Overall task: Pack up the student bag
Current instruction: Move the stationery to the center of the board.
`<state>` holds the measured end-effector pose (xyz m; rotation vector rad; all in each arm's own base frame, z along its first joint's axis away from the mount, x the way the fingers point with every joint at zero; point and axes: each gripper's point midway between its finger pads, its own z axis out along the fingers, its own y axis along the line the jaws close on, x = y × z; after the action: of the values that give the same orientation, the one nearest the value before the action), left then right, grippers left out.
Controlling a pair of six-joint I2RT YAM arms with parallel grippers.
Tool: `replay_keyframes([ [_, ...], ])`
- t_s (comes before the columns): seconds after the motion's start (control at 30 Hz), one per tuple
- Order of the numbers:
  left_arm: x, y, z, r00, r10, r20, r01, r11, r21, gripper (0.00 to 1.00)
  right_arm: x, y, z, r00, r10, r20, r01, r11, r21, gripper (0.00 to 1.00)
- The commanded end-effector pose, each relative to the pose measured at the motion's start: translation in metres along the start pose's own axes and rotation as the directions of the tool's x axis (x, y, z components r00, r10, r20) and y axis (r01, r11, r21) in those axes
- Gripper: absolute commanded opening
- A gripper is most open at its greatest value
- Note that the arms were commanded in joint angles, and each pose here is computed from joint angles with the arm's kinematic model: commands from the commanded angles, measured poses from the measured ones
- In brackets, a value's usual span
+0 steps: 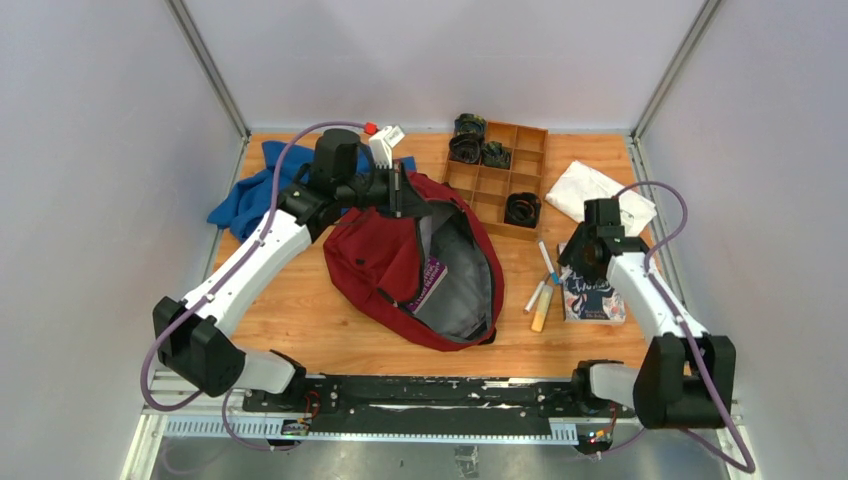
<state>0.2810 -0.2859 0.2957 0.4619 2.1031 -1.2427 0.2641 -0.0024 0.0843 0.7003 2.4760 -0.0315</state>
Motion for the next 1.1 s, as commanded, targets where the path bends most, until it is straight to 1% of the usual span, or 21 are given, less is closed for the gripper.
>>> replay_keyframes([
  [0.0,-0.006,-0.005,-0.009,0.999,0.040,0.037,-0.040,0.999,0.006,0.00,-0.036,-0.002,0.017,0.998,0.019,0.058,-0.020,1.000,0.020,0.57],
  [0.1,-0.004,-0.008,-0.008,0.999,0.031,0.031,-0.032,0.999,0.024,0.00,-0.045,0.000,0.035,0.999,0.007,0.035,-0.008,0.999,0.037,0.55],
  [0.23,-0.001,-0.007,-0.010,0.999,0.034,0.028,-0.035,0.999,0.023,0.00,-0.043,0.001,0.052,0.999,-0.001,-0.037,0.003,0.998,0.063,0.45],
  [0.27,0.000,-0.007,-0.011,0.999,0.035,0.028,-0.035,0.999,0.021,0.00,-0.040,0.001,0.055,0.999,0.002,-0.050,0.001,0.998,0.060,0.40],
  [0.3,0.000,-0.007,-0.011,0.999,0.036,0.028,-0.036,0.999,0.020,0.00,-0.036,0.002,0.058,0.998,0.004,-0.061,-0.001,0.999,0.055,0.32],
  [0.4,0.000,-0.007,-0.011,0.999,0.035,0.028,-0.036,0.999,0.016,0.00,-0.022,0.001,0.062,0.996,0.018,-0.092,-0.014,0.999,0.050,0.19],
  [0.6,-0.005,-0.011,-0.013,0.998,0.045,0.050,-0.047,0.999,0.022,0.00,-0.005,0.012,0.059,0.993,0.025,-0.115,-0.031,0.999,-0.044,0.19],
  [0.63,-0.005,-0.011,-0.013,0.998,0.044,0.047,-0.045,0.999,0.023,0.00,-0.001,0.019,0.057,0.991,0.020,-0.132,-0.032,0.996,-0.086,0.19],
  [0.77,-0.001,-0.009,-0.009,0.999,0.030,0.029,-0.031,0.999,0.033,0.00,0.013,0.039,0.053,0.986,-0.027,-0.162,-0.002,0.985,-0.171,0.19],
  [0.83,0.000,-0.008,-0.008,0.999,0.024,0.029,-0.025,0.999,0.040,0.00,0.022,0.053,0.048,0.983,-0.078,-0.167,0.043,0.978,-0.206,0.19],
  [0.9,0.000,-0.008,-0.008,0.999,0.024,0.030,-0.025,0.999,0.040,0.00,0.026,0.059,0.043,0.980,-0.122,-0.160,0.086,0.973,-0.213,0.21],
  [0.93,0.000,-0.009,-0.008,0.999,0.025,0.031,-0.027,0.999,0.041,0.00,0.027,0.059,0.041,0.978,-0.136,-0.157,0.103,0.973,-0.205,0.26],
  [0.97,0.000,-0.009,-0.008,0.999,0.027,0.031,-0.029,0.999,0.041,0.00,0.025,0.057,0.039,0.978,-0.144,-0.150,0.115,0.975,-0.192,0.33],
  [1.03,0.000,-0.010,-0.009,0.999,0.030,0.031,-0.032,0.999,0.043,0.00,0.018,0.050,0.035,0.979,-0.159,-0.127,0.138,0.978,-0.155,0.52],
  [1.07,0.000,-0.010,-0.009,0.999,0.032,0.029,-0.033,0.999,0.042,0.00,0.010,0.041,0.033,0.981,-0.165,-0.098,0.155,0.982,-0.104,0.60],
])
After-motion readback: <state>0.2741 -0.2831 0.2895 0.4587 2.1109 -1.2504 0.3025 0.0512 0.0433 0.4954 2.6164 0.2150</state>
